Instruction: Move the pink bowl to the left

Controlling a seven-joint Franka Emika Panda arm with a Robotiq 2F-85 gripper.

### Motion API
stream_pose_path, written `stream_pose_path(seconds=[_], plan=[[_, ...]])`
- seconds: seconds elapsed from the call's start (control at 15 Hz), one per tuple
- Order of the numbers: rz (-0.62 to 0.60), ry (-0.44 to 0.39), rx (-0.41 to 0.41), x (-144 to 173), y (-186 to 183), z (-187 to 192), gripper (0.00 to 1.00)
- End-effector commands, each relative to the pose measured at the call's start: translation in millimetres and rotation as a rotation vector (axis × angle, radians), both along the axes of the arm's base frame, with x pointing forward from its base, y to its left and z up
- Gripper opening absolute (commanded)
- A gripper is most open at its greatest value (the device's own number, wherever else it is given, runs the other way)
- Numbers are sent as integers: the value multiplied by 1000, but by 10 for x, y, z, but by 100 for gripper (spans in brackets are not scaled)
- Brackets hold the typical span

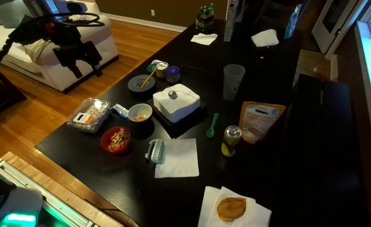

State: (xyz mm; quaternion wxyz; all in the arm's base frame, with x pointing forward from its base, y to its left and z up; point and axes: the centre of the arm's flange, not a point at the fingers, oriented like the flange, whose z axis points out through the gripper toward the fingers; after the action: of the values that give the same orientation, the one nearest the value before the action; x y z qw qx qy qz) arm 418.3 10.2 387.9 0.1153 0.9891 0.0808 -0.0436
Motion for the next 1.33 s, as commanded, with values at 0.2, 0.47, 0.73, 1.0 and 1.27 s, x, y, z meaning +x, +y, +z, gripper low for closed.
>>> stream_pose_path(seconds=[0.2, 0.47, 0.73, 1.0, 1.27], plan=[[-173, 45, 49, -43, -89, -368, 100], [-378, 74, 85, -87, -196, -993, 100], [-551, -27, 145, -47, -358, -1474, 100], [-545, -23, 177, -60, -443, -1521, 100], [-559, -19, 186, -49, -477, -1616, 100]])
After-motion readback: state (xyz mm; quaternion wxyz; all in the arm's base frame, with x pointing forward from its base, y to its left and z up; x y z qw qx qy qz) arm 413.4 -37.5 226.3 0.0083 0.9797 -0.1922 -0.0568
